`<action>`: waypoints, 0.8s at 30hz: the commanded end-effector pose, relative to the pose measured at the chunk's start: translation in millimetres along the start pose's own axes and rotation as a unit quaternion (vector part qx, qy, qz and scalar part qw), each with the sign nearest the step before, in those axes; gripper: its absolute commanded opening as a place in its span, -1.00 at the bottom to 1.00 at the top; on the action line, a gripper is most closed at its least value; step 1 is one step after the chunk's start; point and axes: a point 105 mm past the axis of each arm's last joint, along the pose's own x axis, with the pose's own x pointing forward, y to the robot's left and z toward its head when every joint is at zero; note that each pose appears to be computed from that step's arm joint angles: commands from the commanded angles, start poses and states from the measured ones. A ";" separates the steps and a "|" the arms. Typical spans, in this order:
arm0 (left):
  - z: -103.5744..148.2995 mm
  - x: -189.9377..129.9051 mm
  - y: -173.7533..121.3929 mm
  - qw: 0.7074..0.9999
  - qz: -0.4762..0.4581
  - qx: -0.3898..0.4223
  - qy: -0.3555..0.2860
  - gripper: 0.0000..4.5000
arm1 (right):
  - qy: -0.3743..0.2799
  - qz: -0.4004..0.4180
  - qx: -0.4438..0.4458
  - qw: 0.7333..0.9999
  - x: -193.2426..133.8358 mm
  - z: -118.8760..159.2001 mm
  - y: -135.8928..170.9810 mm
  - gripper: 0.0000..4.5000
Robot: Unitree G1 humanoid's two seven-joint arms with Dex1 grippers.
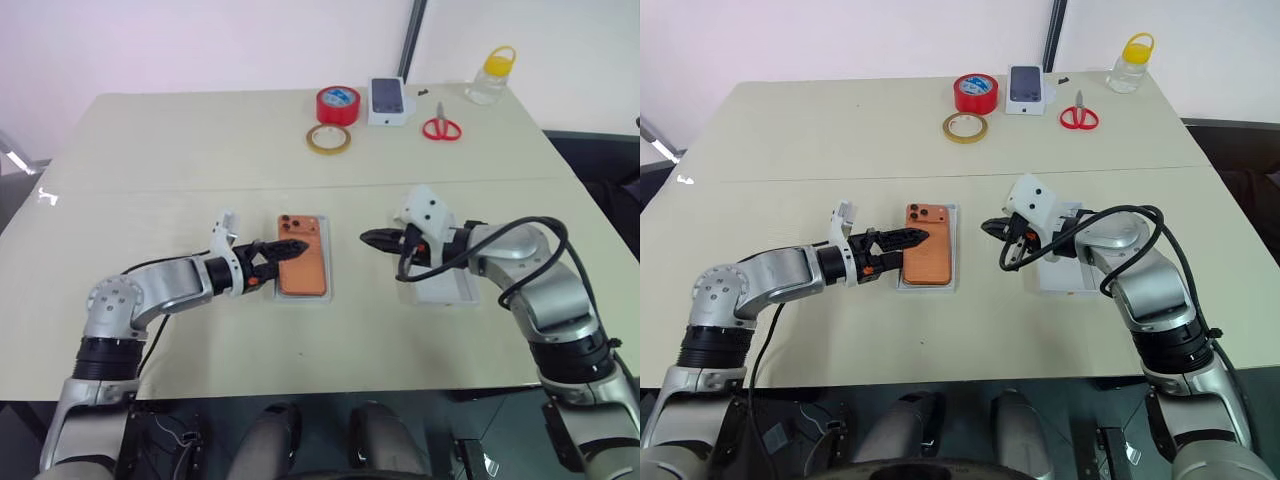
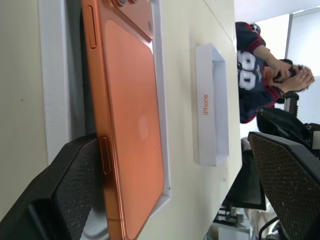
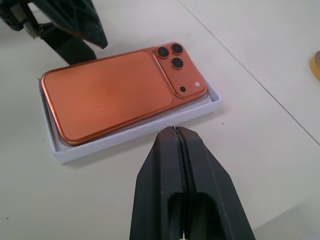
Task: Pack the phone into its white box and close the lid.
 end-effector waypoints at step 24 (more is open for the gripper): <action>55.5 -55.3 31.4 0.929 0.197 0.306 -0.065 0.41 | 0.064 -0.042 -0.011 0.997 18.9 -8.4 -11.3 -1.00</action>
